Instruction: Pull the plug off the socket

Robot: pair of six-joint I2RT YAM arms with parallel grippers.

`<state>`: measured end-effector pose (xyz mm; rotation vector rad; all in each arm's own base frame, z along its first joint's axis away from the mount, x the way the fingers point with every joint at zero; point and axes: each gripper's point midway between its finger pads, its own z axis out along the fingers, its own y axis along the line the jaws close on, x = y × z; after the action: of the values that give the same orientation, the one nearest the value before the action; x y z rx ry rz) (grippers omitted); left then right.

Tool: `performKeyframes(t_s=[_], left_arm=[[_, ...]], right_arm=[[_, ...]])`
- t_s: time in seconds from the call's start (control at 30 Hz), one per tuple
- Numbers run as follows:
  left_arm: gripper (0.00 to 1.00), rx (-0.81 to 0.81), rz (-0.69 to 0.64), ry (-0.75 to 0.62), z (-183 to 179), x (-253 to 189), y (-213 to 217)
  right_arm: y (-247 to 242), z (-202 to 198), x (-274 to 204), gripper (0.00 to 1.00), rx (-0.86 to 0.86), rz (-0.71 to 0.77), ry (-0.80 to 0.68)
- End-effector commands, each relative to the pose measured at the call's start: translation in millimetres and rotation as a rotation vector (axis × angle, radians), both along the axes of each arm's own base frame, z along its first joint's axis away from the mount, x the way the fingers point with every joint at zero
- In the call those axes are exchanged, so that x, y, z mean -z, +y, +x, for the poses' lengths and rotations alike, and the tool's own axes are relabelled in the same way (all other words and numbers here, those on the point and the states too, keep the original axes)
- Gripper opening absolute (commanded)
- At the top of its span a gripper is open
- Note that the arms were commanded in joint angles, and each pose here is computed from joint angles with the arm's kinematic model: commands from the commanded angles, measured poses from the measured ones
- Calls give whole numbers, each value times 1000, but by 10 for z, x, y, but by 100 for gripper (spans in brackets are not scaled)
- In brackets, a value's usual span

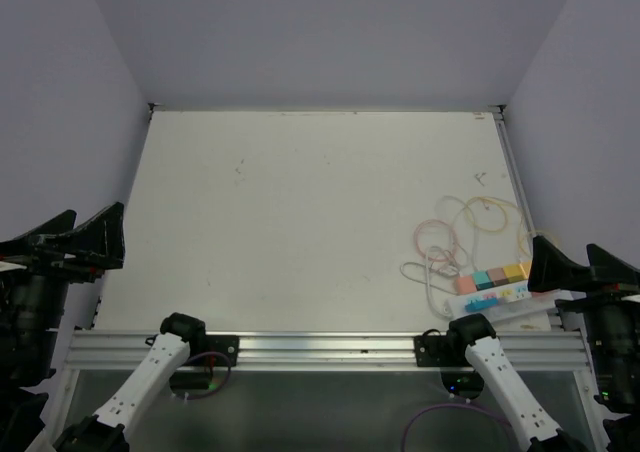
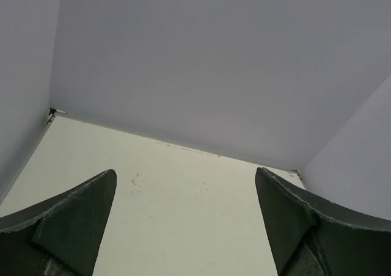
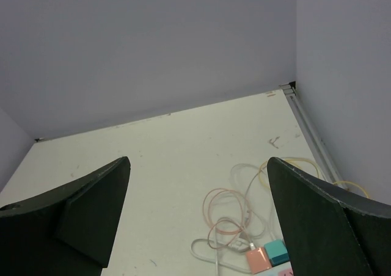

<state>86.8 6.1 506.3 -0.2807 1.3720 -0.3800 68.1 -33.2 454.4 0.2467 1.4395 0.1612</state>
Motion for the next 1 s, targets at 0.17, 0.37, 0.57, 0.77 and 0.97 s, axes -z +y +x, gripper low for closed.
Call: performKeyframes(t_s=[0.17, 0.37, 0.57, 0.77, 0.97], left_arm=[[100, -1, 24, 25, 73, 65, -12], [100, 6, 30, 66, 199, 230, -66], [100, 35, 42, 139, 403, 514, -185], [99, 70, 60, 223, 659, 870, -331], [100, 143, 75, 297, 983, 1205, -571]], right_arm=[[42, 20, 43, 99, -23, -1, 3], [31, 176, 264, 99, 17, 25, 99], [23, 389, 640, 99, 80, 64, 231], [-89, 571, 1232, 99, 252, 133, 451], [-319, 595, 1787, 99, 516, 144, 640]])
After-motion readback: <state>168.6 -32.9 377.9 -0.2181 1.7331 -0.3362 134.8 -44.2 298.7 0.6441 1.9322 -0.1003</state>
